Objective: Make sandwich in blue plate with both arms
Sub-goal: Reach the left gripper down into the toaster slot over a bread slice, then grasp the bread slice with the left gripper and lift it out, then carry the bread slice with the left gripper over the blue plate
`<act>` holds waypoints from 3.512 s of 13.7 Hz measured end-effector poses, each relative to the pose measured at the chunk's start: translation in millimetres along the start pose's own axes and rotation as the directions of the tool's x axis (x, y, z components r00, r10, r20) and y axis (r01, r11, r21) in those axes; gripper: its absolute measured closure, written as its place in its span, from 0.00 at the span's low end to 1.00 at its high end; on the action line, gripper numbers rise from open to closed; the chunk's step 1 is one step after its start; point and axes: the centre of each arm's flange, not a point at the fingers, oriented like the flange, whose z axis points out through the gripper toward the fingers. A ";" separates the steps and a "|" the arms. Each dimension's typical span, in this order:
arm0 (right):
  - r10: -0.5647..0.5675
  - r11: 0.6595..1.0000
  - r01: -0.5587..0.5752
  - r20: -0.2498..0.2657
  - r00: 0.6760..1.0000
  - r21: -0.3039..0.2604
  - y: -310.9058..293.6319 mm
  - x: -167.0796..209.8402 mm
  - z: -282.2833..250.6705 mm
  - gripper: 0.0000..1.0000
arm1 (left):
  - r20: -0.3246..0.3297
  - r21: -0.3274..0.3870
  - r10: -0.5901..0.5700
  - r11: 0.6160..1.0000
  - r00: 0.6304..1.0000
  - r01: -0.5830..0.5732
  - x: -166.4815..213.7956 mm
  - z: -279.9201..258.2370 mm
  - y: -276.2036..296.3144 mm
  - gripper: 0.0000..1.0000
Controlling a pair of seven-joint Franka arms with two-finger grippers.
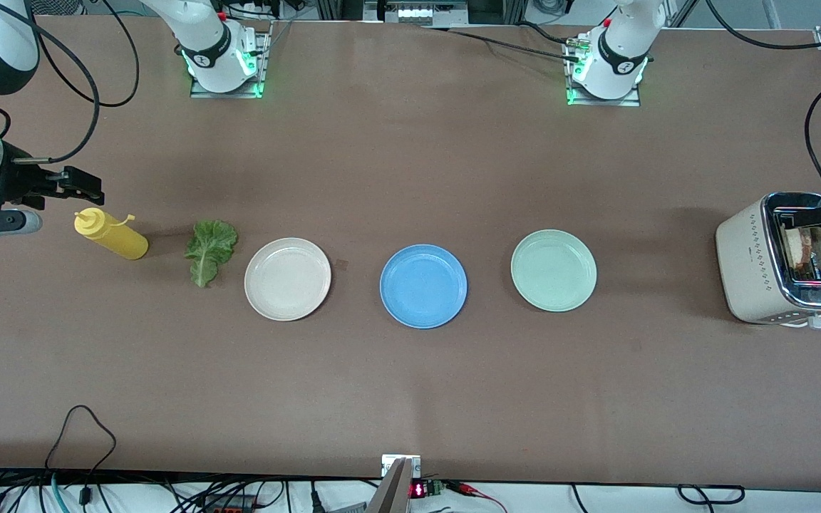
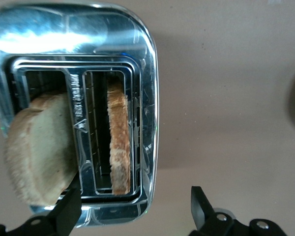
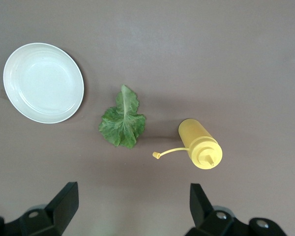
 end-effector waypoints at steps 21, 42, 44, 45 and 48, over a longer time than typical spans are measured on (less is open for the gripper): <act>-0.001 1.000 0.001 0.001 1.000 0.000 -0.8 0.5 0.8 0.00 | -0.001 0.035 0.039 0.999 0.999 -0.039 18.0 27.4 -8.1 0.55; -0.003 1.000 0.003 0.008 1.000 0.000 -1.5 2.5 4.6 0.00 | 0.110 0.058 0.109 0.992 0.988 -0.116 12.4 -124.0 168.8 0.91; -0.002 1.000 0.002 0.008 1.000 0.000 -1.4 2.5 4.6 0.00 | 0.111 0.005 0.070 0.997 0.991 -0.071 15.3 -119.7 233.6 0.92; -0.002 1.000 0.002 0.008 1.000 0.000 -1.3 2.5 4.6 0.00 | 0.118 -0.032 0.058 0.998 0.991 -0.055 16.3 -115.0 259.4 0.92; -0.002 1.000 0.002 0.008 1.000 0.000 -1.4 2.6 4.6 0.00 | 0.115 -0.106 -0.006 0.994 0.993 0.019 20.3 -103.7 336.7 0.92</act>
